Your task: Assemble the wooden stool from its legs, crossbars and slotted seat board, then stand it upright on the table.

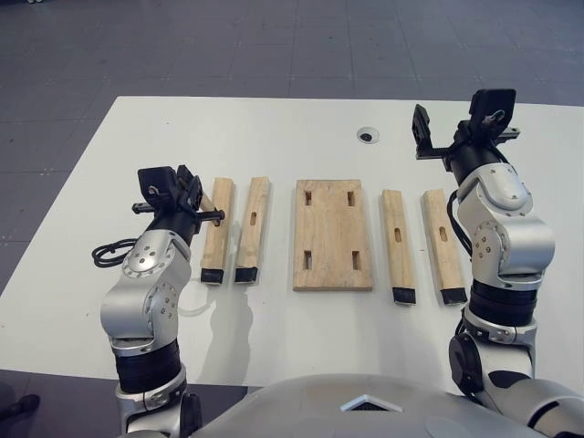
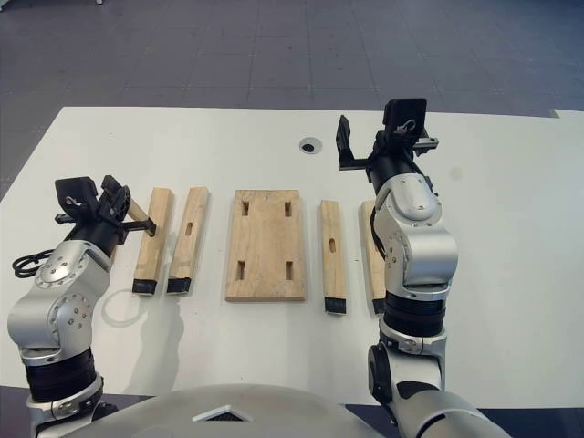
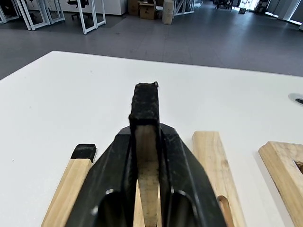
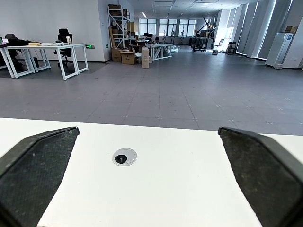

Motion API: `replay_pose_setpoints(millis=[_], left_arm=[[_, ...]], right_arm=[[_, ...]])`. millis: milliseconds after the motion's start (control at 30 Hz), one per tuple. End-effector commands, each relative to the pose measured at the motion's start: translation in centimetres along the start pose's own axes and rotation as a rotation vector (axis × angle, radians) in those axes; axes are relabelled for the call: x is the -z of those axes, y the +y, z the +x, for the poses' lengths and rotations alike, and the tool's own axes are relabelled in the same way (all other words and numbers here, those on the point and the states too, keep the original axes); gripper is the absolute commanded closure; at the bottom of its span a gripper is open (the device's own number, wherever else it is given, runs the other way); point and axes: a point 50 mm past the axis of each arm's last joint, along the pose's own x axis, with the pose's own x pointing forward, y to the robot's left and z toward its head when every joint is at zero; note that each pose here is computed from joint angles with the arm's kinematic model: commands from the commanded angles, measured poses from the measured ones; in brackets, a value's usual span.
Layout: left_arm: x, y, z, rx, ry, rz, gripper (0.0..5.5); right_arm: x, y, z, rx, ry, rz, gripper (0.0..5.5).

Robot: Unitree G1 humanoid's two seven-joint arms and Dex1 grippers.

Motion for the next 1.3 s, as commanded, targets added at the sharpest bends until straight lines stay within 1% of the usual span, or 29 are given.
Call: replay_pose_setpoints(millis=[33,200,367,433,567,633,800,900,1000,1300], left_arm=[[4.2,0.9,-0.5,-0.011,0.162,0.061,5.05],[5.9,1.7,-0.6,-0.027,0.175,0.044,5.05],[10.9,3.0,-1.5,-0.067,0.336,-0.053,5.05],[11.8,3.1,-1.9,-0.079,0.356,-0.072,5.05],[10.4,2.1,-1.2,-0.052,0.291,-0.055,5.05],[9.0,1.5,-0.6,-0.03,0.242,-0.05,5.05],[4.3,-0.4,1.1,0.034,0.09,-0.058,5.05],[2.4,-1.4,1.6,0.058,0.041,-0.071,5.05],[1.9,-1.7,1.9,0.059,0.038,-0.08,5.05],[3.7,-1.7,1.2,0.034,0.062,-0.044,5.05]], right_arm=[[-0.5,-0.1,0.2,0.005,-0.015,-0.003,0.0],[-0.7,0.0,0.2,0.001,-0.019,-0.001,0.0],[-0.9,0.1,0.4,-0.011,-0.021,-0.004,0.0],[-1.0,0.0,0.5,-0.016,-0.022,-0.008,0.0],[-1.1,0.0,0.6,-0.02,-0.022,-0.013,0.0],[-1.1,0.1,0.6,-0.022,-0.023,-0.014,0.0],[-1.1,0.3,0.9,-0.031,-0.024,-0.015,0.0],[-1.1,0.2,0.9,-0.032,-0.025,-0.016,0.0],[-1.1,0.3,1.0,-0.034,-0.026,-0.016,0.0],[-1.2,0.3,1.0,-0.038,-0.029,-0.019,0.0]])
